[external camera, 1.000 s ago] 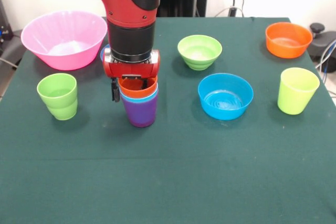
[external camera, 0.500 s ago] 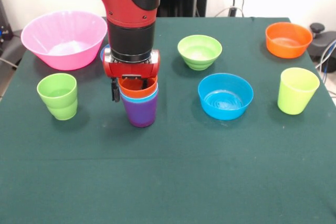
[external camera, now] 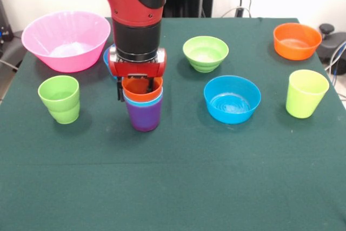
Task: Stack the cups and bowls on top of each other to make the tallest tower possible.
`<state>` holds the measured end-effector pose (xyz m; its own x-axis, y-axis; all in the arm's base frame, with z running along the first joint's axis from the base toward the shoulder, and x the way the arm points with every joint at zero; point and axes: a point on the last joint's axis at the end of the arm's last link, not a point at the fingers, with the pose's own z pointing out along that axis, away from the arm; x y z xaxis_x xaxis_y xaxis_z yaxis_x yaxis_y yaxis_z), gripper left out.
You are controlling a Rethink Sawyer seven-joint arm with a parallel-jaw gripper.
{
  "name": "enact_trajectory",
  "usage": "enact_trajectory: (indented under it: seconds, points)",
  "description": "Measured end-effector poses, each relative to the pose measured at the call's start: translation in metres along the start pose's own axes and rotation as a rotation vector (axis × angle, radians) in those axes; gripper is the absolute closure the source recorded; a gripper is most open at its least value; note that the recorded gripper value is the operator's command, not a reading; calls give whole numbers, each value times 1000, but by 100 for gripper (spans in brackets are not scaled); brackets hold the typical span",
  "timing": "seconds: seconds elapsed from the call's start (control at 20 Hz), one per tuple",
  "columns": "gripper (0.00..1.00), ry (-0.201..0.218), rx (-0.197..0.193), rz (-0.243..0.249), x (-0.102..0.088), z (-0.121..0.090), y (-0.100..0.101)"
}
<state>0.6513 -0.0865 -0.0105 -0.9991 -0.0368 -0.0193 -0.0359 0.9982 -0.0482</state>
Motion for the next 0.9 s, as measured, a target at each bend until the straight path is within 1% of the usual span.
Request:
enact_trajectory:
  seconds: [0.3,0.45,0.6,0.65,0.8,0.9]
  points:
    - [0,39,-12,4,10,-8,4]
    - [0,44,-12,6,11,-14,4]
    - [0,48,-8,5,10,-24,3]
    - [0,57,-7,8,9,-32,1]
    - [0,71,-5,10,8,-40,0]
    - [0,87,-2,13,7,-51,-3]
